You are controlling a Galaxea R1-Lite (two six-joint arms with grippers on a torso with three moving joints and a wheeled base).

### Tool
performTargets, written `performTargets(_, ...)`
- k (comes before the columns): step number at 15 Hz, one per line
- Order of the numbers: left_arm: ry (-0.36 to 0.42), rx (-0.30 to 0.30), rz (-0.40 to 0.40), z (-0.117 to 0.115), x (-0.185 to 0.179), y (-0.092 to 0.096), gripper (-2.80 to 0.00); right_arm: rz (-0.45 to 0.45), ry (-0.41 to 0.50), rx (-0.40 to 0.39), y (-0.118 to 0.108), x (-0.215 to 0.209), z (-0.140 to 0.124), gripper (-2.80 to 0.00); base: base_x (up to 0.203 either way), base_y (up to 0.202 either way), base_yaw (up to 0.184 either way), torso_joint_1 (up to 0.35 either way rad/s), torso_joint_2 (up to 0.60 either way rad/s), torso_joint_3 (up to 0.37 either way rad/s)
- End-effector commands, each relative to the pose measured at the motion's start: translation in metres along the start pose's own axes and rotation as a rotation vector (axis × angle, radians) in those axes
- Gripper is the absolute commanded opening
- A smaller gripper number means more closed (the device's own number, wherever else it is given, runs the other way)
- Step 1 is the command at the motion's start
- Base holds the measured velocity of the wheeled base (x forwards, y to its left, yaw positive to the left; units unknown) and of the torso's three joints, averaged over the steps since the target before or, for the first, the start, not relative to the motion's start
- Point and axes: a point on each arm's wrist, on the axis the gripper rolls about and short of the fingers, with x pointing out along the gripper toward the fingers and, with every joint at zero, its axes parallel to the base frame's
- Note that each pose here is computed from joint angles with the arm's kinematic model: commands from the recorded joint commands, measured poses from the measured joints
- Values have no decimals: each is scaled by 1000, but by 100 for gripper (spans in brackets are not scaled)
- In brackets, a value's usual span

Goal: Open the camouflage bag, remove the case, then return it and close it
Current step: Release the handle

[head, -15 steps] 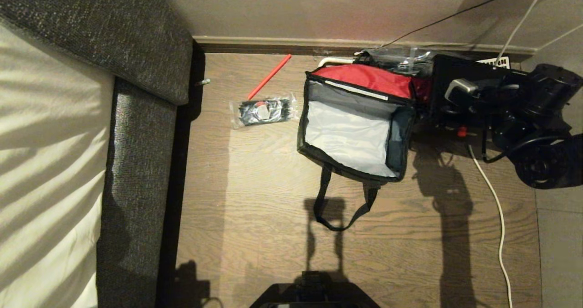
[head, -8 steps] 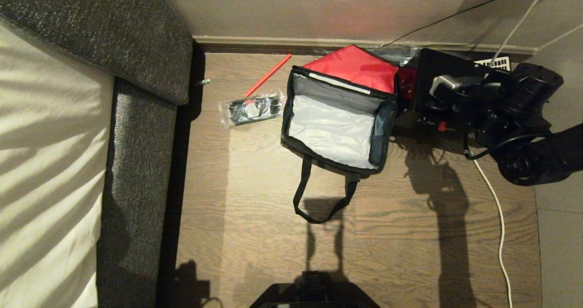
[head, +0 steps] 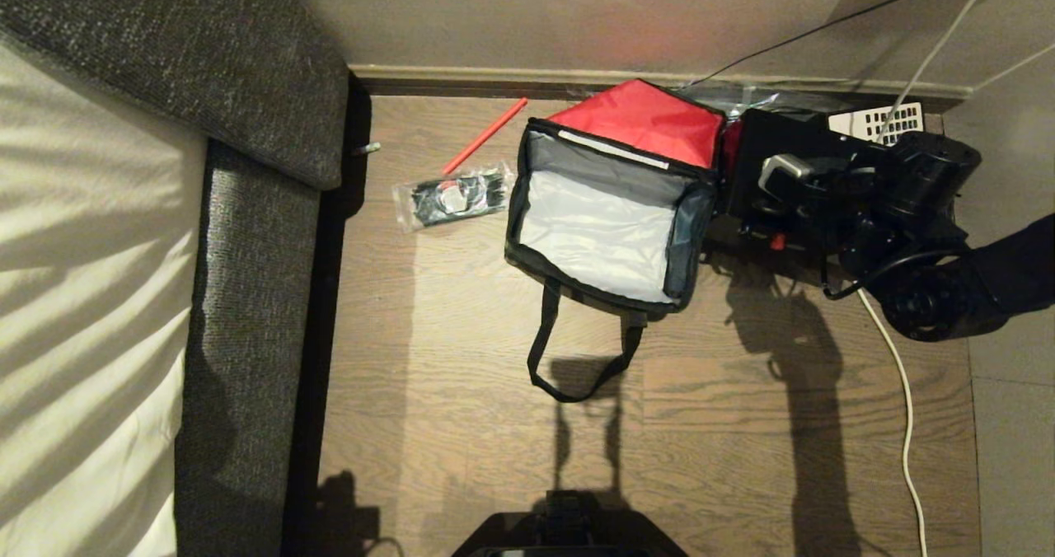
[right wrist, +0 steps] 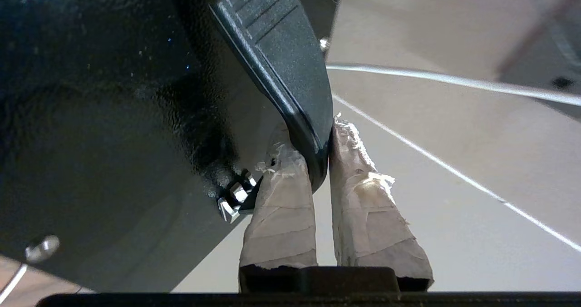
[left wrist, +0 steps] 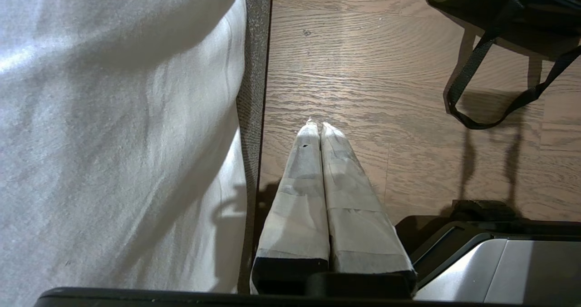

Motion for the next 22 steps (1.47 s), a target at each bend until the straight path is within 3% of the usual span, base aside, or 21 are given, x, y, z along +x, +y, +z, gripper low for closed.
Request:
performTargets(1,1,0,0,0,0,0,-280,19,6,-19,14,3,1,-280,0,0,0,0,0,0)
performTargets(8,2,0,0,0,0,0,-280,77,46,-26,58,23,-5,-280,0,0,0,0,0,0)
performTargets(11,1,0,0,0,0,0,-280,42,56,-8,56,37,-1,-280,0,0,0,0,0,0)
performTargets(14,-1,0,0,0,0,0,-280,64,65,-39,68,40,-6,-280,0,0,0,0,0,0)
performTargets(15,2,0,0,0,0,0,-280,76,71,-44,73,40,-7,0,0,0,0,0,0,0)
performTargets(17,2,0,0,0,0,0,-280,93,73,-38,77,40,-7,0,0,0,0,0,0,0)
performTargets(22,0,0,0,0,0,0,-280,93,69,-37,61,29,-13,0,0,0,0,0,0,0)
